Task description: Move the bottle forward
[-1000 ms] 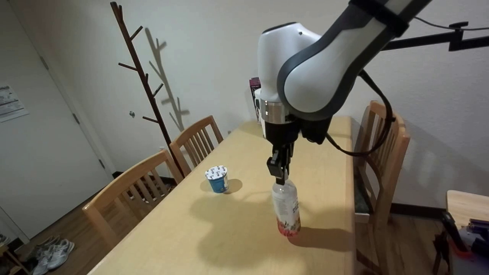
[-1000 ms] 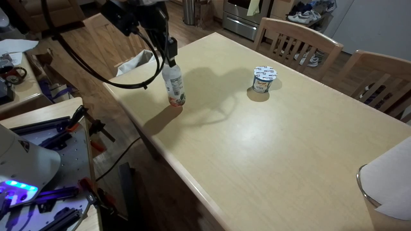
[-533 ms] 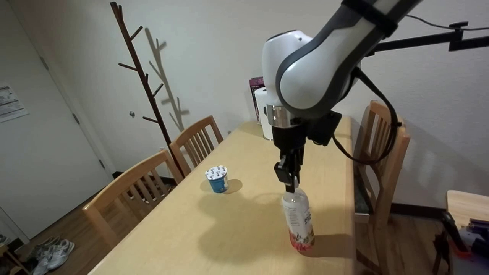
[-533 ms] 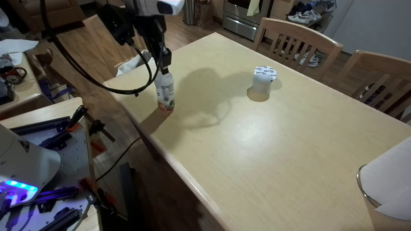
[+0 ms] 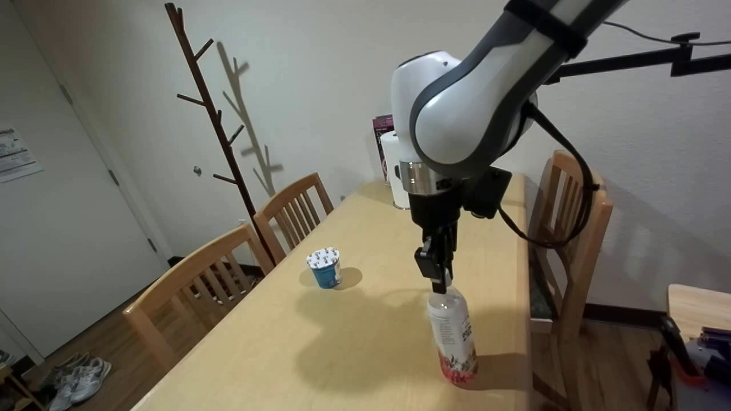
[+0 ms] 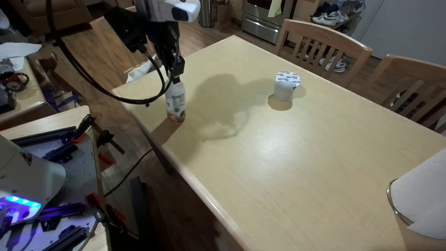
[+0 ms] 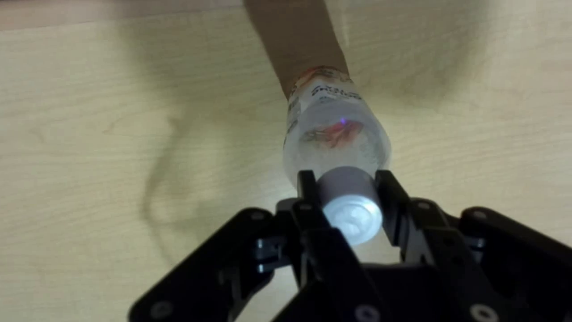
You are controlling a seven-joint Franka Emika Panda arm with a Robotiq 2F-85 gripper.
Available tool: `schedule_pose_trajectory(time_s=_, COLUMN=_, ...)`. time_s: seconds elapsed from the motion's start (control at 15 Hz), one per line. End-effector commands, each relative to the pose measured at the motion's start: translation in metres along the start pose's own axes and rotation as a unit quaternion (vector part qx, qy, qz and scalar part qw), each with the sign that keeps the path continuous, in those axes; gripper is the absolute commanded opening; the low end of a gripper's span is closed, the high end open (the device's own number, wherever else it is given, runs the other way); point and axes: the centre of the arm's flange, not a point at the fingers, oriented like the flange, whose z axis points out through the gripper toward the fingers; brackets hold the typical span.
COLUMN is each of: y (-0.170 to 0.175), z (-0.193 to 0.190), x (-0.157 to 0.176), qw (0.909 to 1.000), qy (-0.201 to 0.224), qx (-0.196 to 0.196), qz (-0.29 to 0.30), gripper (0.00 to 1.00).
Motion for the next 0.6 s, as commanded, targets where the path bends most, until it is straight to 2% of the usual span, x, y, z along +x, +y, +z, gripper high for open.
schedule_pose_trajectory(time_s=0.0, y=-0.0049, z=0.0091, x=-0.0014, qw=0.9976, qy=-0.036, qx=-0.008, qz=-0.059, gripper=0.15)
schedule_pose_trajectory(time_s=0.27, y=-0.0092, z=0.0122, x=-0.0023, qw=0.9940, qy=-0.063, qx=-0.038, qz=-0.081, gripper=0.15)
schedule_pose_trajectory(time_s=0.53, y=-0.0109, z=0.0144, x=-0.0035, qw=0.9910, qy=-0.067, qx=-0.081, qz=-0.082, gripper=0.15)
